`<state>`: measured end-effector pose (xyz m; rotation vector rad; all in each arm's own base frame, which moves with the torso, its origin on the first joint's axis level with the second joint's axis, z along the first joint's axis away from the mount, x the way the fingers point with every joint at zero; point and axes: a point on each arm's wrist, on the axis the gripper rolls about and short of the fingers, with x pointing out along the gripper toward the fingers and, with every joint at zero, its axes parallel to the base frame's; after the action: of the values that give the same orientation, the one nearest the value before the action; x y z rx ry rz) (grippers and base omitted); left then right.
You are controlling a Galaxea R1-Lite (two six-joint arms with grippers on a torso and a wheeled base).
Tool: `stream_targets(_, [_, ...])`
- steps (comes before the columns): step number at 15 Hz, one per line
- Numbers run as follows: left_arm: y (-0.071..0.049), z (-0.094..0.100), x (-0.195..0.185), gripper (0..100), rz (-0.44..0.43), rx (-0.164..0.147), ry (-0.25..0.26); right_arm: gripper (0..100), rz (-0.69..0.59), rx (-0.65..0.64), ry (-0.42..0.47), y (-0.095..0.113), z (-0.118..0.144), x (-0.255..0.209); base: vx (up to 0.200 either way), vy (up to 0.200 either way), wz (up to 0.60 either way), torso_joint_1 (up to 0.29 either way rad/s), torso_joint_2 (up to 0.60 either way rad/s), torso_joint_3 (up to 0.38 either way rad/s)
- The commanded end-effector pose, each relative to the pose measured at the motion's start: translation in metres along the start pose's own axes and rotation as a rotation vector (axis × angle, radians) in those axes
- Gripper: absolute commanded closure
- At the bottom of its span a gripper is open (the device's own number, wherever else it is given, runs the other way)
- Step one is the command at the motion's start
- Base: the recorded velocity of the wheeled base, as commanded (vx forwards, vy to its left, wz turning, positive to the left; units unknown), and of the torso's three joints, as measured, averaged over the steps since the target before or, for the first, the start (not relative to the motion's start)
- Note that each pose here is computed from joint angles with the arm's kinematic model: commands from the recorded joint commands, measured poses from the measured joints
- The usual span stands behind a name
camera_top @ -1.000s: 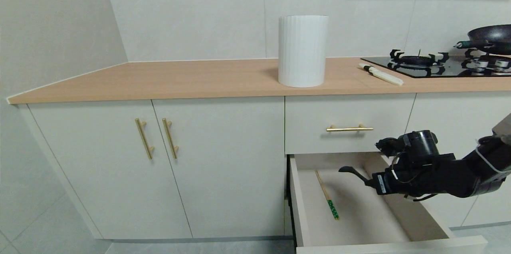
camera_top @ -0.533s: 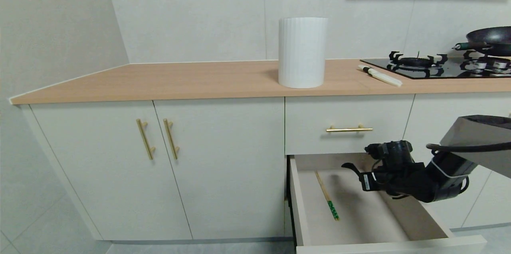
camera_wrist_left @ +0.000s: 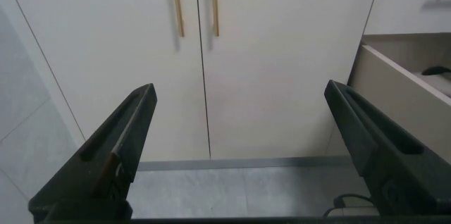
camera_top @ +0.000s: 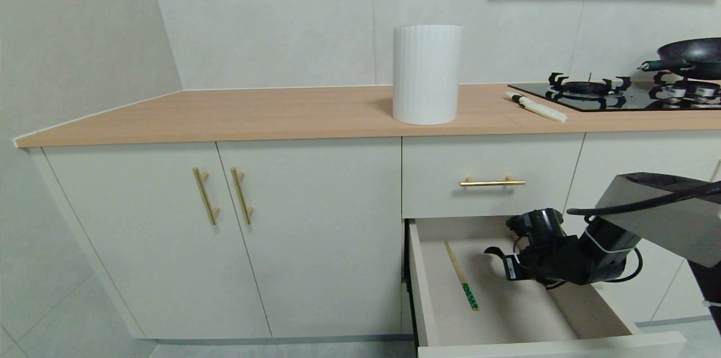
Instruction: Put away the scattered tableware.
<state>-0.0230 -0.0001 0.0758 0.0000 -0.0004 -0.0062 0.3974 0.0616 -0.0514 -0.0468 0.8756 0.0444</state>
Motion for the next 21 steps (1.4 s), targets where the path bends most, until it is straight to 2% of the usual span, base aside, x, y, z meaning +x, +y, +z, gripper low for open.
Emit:
stream_targets(1, [0.000,0.000,0.000,0,0.000,-0.002,0.000,100,-0.001,-0.006,0.020,0.002,-0.005,0.007,0.000,0.000,0.00,0.000,0.00,0.000])
stream_targets(5, [0.000,0.000,0.000,0,0.000,-0.002,0.000,100,0.006,-0.019,0.025,0.008,-0.007,0.008,0.000,0.000,0.00,0.000,0.00,0.000])
stream_targets(6, [0.000,0.000,0.000,0,0.002,0.000,0.000,0,0.005,-0.017,0.024,0.007,-0.007,0.008,0.000,0.000,0.00,0.000,0.00,0.000])
stream_targets(12, [0.000,0.000,0.000,0,0.000,-0.002,0.000,0,0.005,-0.008,0.022,0.007,-0.007,0.007,0.000,0.000,0.00,0.000,0.00,0.000])
stream_targets(13, [0.000,0.000,0.000,0,0.000,-0.002,0.000,0,0.010,0.074,-0.014,0.007,0.004,-0.016,0.000,0.000,0.00,0.000,0.00,0.000])
stream_targets(14, [0.000,0.000,0.000,0,0.000,0.000,0.000,0,0.020,0.092,-0.031,0.005,0.008,-0.033,0.000,0.000,0.00,0.000,0.00,0.000])
stream_targets(19, [0.000,0.000,0.000,0,0.000,0.000,0.000,0,0.188,0.078,-0.118,0.004,0.022,-0.118,0.000,0.000,0.00,0.000,0.00,0.000])
stream_targets(21, [0.000,0.000,0.000,0,0.000,0.000,0.000,0,0.262,0.050,-0.121,0.009,0.023,-0.150,0.000,0.000,0.00,0.000,0.00,0.000])
